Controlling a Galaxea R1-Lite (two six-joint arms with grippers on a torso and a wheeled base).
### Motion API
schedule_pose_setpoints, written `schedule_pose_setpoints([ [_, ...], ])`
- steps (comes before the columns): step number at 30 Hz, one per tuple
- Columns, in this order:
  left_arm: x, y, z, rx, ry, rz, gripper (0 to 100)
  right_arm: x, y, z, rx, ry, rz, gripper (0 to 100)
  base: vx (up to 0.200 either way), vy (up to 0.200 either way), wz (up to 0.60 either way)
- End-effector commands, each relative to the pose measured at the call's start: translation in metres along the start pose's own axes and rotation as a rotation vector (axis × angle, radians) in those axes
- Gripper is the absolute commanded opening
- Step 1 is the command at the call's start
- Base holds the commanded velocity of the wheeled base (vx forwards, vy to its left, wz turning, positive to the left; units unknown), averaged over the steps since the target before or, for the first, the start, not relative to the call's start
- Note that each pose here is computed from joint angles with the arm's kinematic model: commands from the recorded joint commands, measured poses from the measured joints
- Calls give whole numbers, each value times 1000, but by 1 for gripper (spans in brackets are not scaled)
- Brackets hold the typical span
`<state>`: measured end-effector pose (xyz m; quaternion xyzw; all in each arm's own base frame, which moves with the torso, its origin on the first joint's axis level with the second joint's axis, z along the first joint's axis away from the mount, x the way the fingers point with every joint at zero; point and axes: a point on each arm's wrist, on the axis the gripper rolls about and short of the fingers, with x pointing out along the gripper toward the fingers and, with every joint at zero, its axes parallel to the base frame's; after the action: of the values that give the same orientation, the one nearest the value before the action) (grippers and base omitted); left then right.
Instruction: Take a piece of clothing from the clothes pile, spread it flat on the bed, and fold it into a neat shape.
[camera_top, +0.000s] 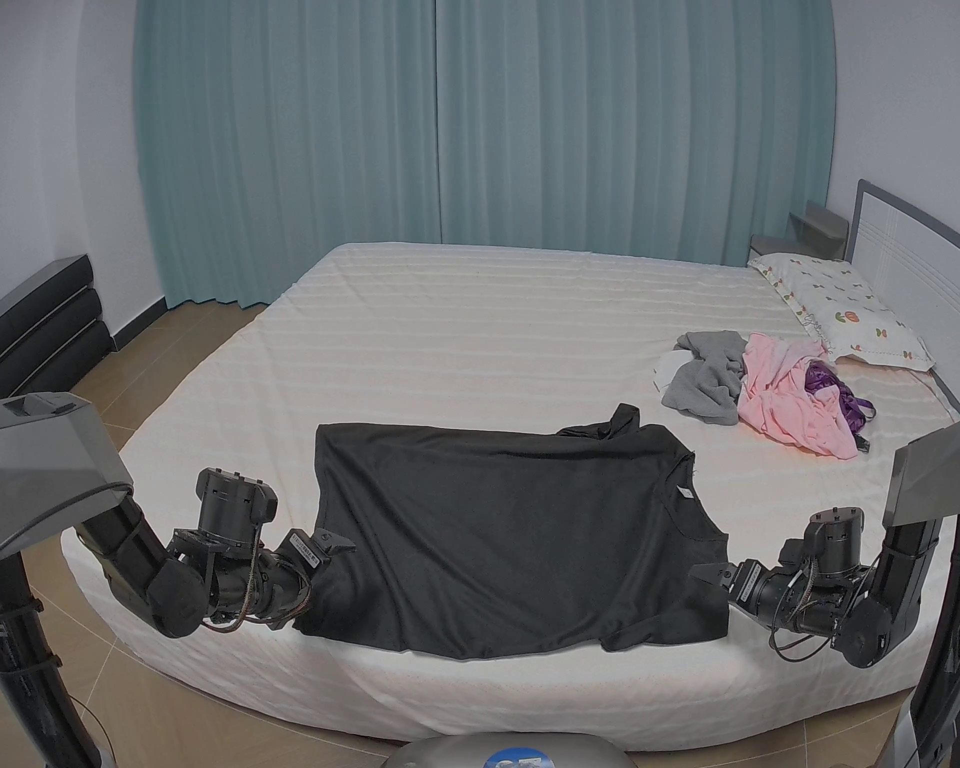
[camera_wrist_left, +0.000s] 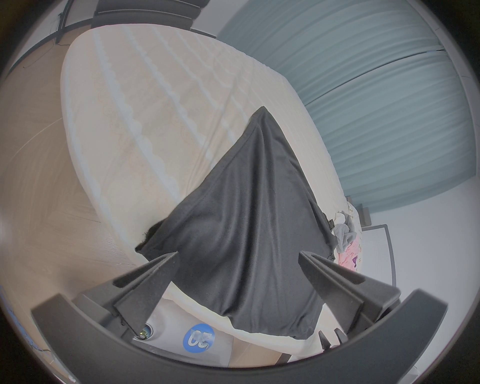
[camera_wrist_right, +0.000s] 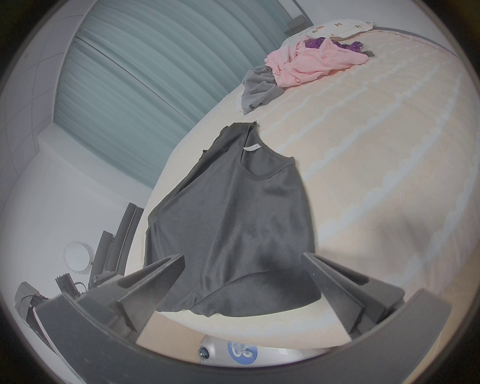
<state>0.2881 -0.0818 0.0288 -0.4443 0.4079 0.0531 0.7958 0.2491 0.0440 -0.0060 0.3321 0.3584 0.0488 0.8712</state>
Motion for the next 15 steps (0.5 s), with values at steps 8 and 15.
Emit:
schedule_pose_setpoints([
  [8, 1, 1, 0, -2, 1, 7, 100, 0, 0, -1, -1, 5, -3, 100, 0, 0, 0],
  [15, 3, 3, 0, -2, -4, 18, 100, 0, -1, -2, 1, 6, -6, 100, -143, 0, 0],
])
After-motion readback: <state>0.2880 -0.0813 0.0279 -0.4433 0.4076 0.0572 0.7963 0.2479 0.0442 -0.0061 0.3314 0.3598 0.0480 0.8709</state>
